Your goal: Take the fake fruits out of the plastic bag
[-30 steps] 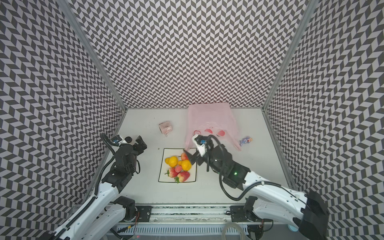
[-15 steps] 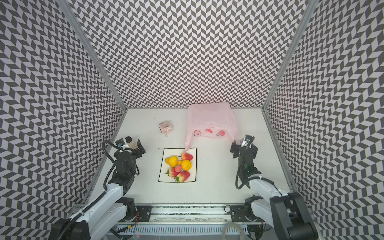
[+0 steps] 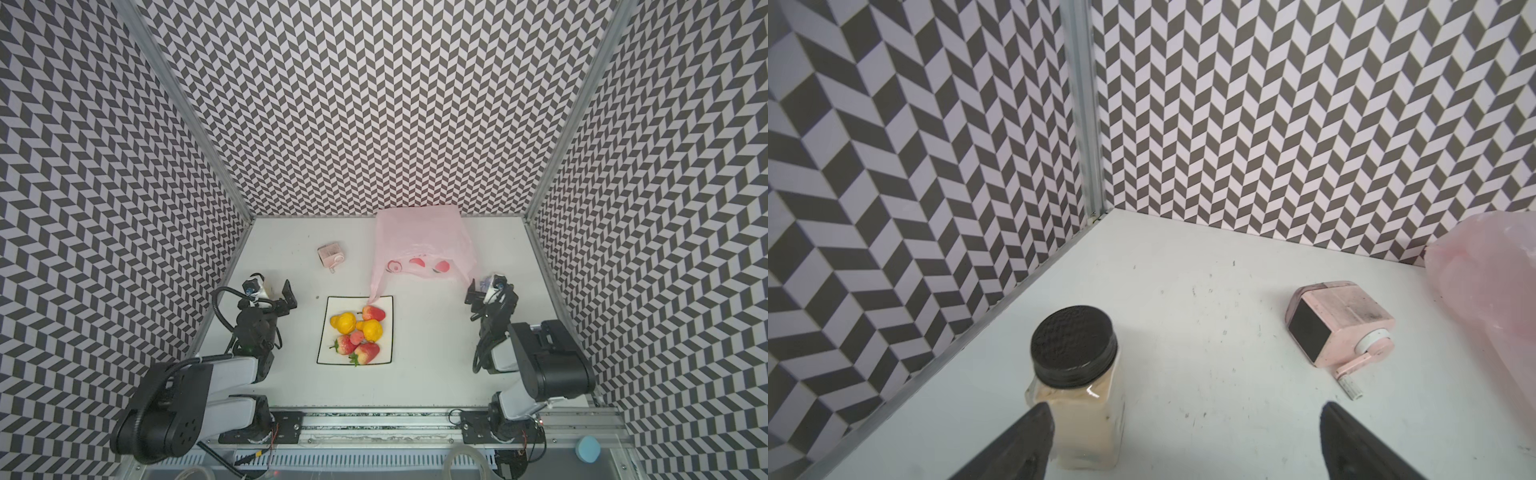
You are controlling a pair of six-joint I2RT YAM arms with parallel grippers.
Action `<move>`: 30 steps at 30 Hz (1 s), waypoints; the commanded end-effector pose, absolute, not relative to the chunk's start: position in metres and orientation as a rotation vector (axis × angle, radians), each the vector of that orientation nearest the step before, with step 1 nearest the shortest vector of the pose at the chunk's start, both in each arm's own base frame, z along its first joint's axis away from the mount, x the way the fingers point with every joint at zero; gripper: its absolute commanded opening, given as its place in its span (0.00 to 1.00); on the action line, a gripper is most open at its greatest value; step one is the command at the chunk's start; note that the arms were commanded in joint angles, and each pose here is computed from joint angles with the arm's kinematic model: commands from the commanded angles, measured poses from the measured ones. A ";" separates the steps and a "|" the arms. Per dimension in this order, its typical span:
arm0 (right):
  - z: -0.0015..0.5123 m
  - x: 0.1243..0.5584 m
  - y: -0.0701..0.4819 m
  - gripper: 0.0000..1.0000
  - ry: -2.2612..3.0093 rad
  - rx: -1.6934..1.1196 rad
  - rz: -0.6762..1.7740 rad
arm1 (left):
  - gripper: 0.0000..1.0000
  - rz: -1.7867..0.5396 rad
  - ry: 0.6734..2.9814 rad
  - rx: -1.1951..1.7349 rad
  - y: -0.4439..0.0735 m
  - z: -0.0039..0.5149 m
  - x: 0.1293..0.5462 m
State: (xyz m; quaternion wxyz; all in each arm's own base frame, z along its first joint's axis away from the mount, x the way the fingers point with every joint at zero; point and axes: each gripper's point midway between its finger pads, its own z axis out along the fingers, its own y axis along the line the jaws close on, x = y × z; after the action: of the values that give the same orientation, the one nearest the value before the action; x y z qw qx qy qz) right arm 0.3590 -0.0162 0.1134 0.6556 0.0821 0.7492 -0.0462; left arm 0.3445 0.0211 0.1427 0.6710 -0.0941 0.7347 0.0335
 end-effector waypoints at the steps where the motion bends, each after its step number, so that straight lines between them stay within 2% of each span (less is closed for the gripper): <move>1: 0.145 0.372 -0.017 1.00 1.604 0.201 -0.038 | 1.00 0.061 1.555 -0.097 0.010 0.173 0.360; 7: 0.156 0.368 -0.016 1.00 1.527 0.196 -0.027 | 1.00 0.056 1.509 -0.066 0.009 0.160 0.363; 10: 0.154 0.369 -0.017 0.99 1.539 0.198 -0.030 | 1.00 0.061 1.628 -0.059 0.008 0.144 0.382; 30: 0.155 0.369 -0.016 0.99 1.536 0.189 -0.032 | 1.00 0.051 1.603 -0.052 0.004 0.148 0.380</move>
State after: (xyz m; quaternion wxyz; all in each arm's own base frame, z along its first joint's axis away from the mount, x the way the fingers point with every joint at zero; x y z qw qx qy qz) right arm 0.3699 -0.0156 0.1435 0.6970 0.0858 0.7116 -0.0199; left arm 0.3838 0.0047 0.1409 0.6852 -0.0299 0.7274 0.0219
